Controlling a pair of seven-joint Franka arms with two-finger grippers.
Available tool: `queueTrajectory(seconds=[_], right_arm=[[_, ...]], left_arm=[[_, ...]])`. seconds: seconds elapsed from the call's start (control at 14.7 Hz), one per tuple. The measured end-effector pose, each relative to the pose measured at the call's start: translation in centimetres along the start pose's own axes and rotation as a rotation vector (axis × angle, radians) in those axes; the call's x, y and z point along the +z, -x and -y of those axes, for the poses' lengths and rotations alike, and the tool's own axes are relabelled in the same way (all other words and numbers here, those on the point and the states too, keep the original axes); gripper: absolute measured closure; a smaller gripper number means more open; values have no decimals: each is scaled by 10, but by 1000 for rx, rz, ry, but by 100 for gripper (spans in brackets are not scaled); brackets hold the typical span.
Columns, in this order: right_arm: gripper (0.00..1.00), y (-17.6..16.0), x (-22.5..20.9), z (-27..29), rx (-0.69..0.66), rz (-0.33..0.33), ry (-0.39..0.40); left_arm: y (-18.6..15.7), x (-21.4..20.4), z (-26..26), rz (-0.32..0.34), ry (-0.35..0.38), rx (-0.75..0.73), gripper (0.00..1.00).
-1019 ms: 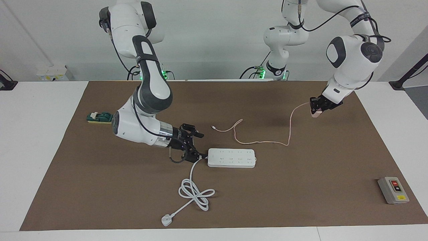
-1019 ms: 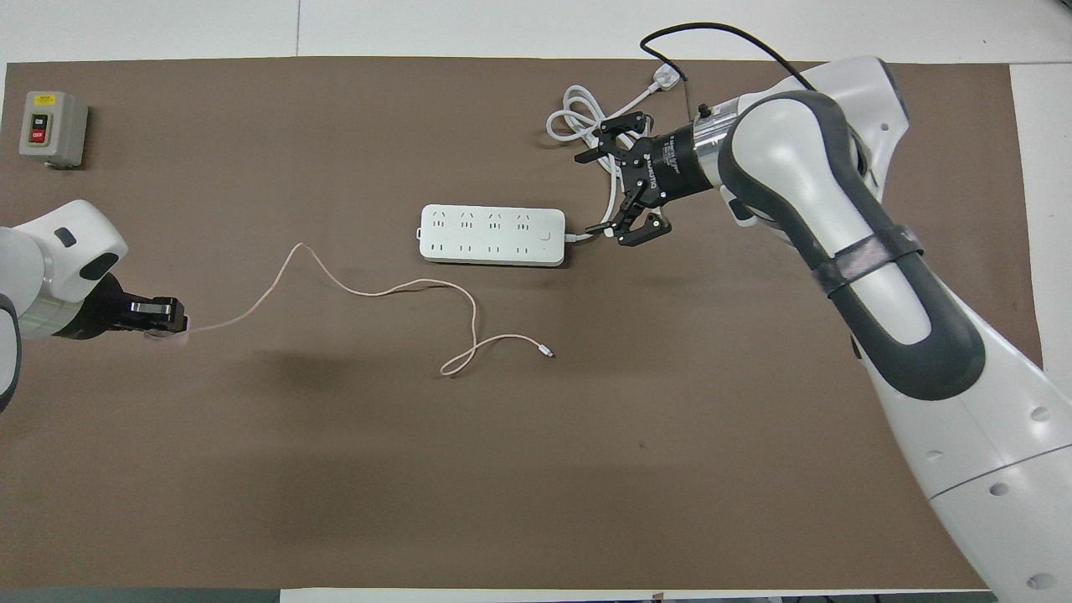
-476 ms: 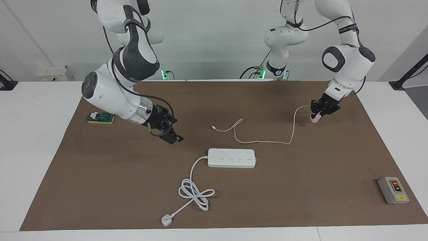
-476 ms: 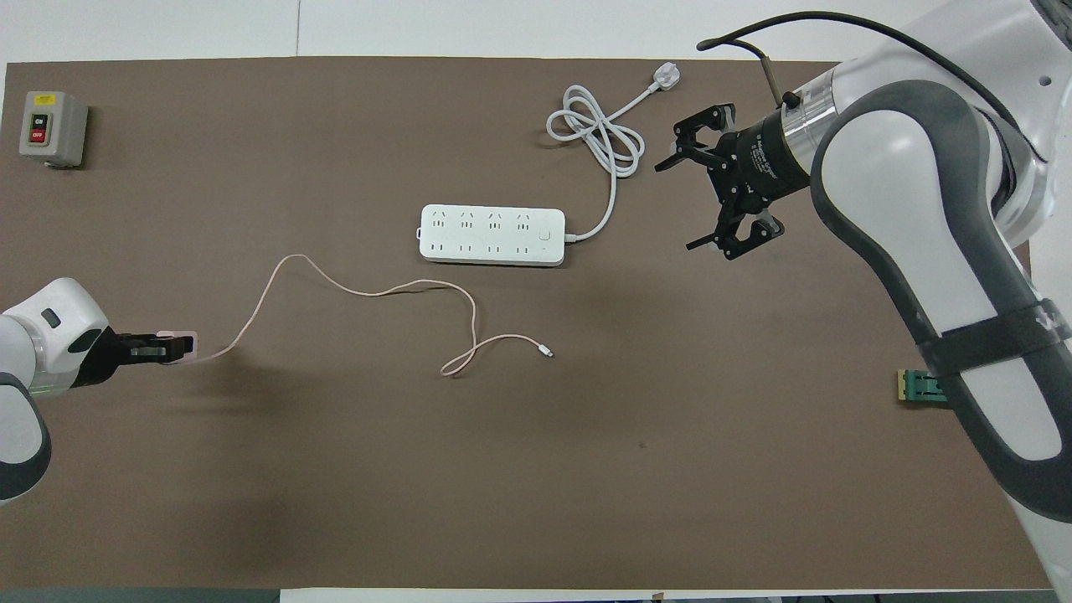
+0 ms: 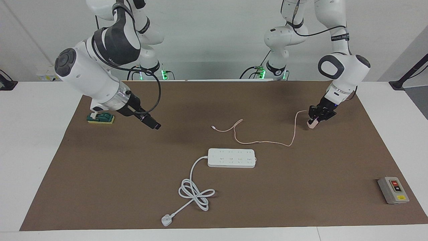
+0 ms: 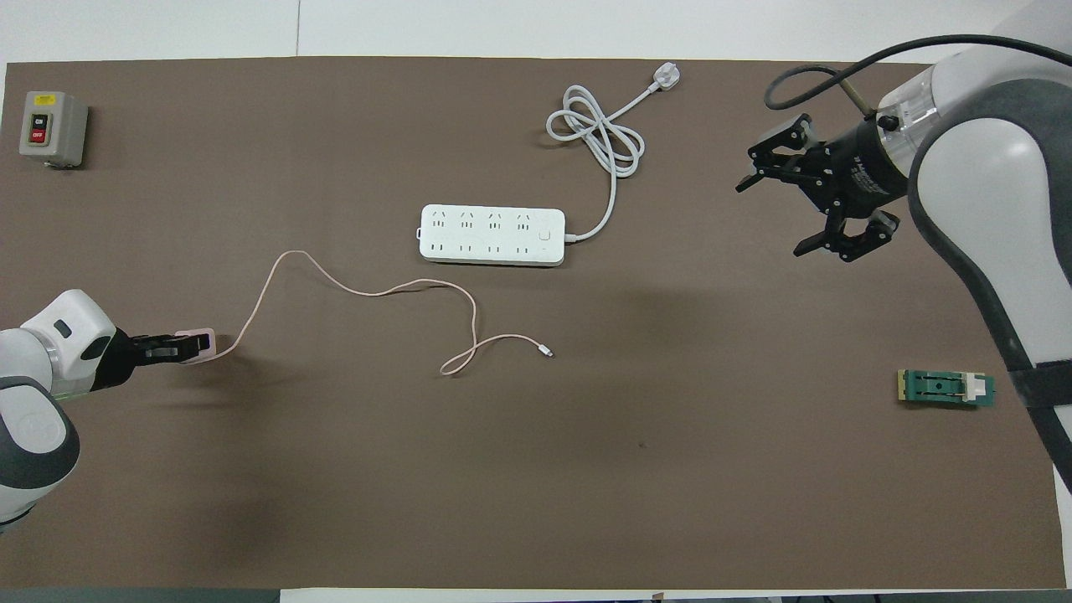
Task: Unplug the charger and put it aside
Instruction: 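Carry the charger away with the left gripper while the right gripper withdraws, then release the pink charger onto the table with the left gripper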
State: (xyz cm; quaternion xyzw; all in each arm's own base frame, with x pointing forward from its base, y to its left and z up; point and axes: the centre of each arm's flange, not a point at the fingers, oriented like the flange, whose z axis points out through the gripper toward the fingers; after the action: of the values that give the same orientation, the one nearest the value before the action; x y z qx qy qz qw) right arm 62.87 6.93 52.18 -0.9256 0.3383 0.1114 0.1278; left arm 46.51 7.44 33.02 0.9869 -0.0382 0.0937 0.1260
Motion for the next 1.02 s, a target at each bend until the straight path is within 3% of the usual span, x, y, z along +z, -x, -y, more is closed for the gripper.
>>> queueTrajectory(seconds=[0.27, 0.34, 0.68, 1.02], right_arm=[[0, -19, -28, -34, -345, -114, 113], [0, -21, -37, -40, -420, -140, 149], [0, -11, -88, -71, -671, -211, 231], [0, 12, -121, -101, -719, -223, 254]], left_arm=[[11, 5, 27, 8, -8, -18, 7], [13, 3, 33, 8, -7, -27, 0], [-6, -22, 29, 30, 40, -16, 0], [-49, -87, 14, 125, -79, -88, 0]])
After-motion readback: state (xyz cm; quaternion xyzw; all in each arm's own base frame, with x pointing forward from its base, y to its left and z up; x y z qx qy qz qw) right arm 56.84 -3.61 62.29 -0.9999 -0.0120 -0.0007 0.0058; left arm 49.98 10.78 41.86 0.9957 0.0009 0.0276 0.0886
